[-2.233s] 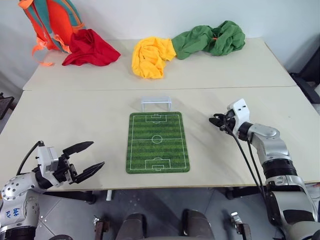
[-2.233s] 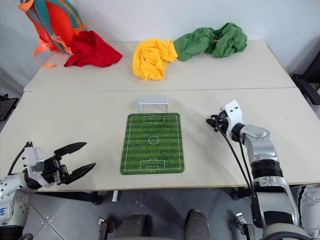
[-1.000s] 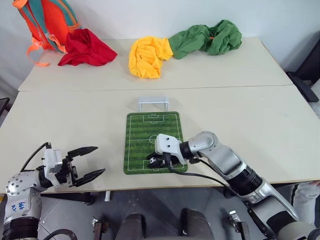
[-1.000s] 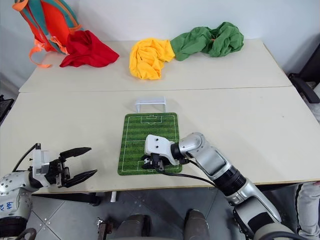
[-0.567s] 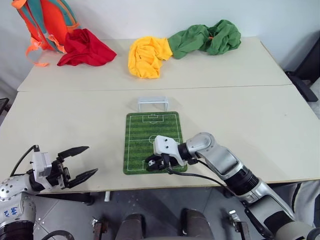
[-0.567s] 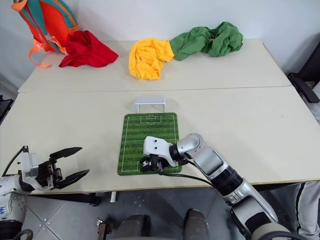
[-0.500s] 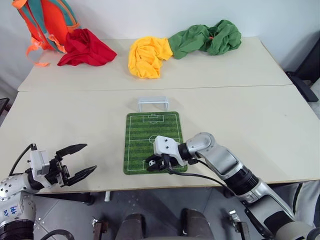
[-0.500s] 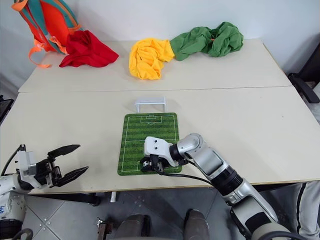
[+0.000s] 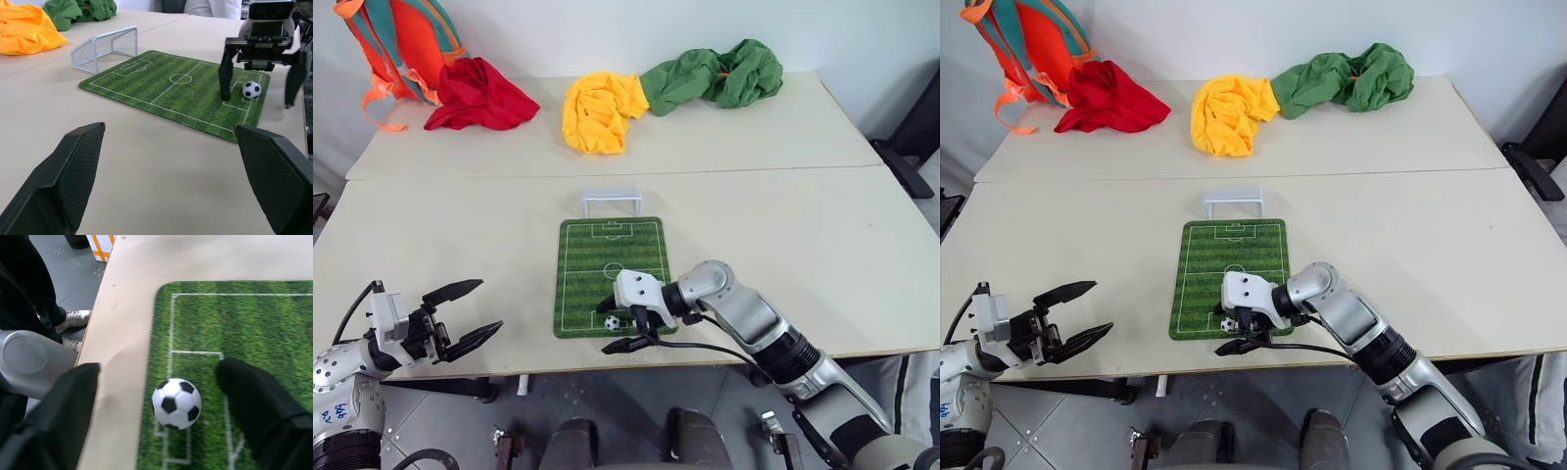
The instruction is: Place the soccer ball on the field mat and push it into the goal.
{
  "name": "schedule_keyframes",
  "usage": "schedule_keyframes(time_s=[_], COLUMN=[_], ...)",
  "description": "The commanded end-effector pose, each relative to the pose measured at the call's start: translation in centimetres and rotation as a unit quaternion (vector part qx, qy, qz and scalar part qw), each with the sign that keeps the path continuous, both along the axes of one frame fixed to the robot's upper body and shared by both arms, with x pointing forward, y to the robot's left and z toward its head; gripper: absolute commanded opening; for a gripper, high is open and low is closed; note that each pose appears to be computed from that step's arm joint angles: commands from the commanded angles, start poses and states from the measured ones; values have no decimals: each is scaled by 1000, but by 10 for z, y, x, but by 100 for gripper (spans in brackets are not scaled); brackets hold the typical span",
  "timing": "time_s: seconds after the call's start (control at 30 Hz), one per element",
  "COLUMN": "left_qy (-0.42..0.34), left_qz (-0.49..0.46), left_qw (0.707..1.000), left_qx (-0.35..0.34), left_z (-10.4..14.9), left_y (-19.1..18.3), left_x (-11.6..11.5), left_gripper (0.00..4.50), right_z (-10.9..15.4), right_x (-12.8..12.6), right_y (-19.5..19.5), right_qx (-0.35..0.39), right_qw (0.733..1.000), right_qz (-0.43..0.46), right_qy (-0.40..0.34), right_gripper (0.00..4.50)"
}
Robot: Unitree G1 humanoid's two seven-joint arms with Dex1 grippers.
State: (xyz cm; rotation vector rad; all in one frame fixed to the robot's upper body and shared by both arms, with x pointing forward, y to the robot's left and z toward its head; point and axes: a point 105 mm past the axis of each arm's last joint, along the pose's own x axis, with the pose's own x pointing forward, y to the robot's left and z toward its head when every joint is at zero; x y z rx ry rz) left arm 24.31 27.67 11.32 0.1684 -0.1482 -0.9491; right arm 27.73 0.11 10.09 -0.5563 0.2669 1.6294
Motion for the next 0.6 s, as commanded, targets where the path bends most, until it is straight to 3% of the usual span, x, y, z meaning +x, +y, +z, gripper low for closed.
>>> schedule_keyframes(time_s=[0.03,0.23,0.33,0.6], left_qy=[-13,-13,-11,-6], left_qz=[-2,-6,-13,-27], left_qw=[1000,1000,1000,1000], left_qx=[-2,-5,-7,-6], left_z=[6,6,6,8], left_y=[-1,-3,-5,-6], left_x=[1,3,4,7], left_gripper=[450,450,450,450], right_z=[21,54,65,36], right_x=[0,-9,-30,-38], right_y=[2,5,-4,-21], right_qx=[21,56,70,27], right_qw=[999,997,996,999], right_qz=[4,17,44,29], right_qy=[-25,-44,-35,-14], right_gripper=[411,411,324,40])
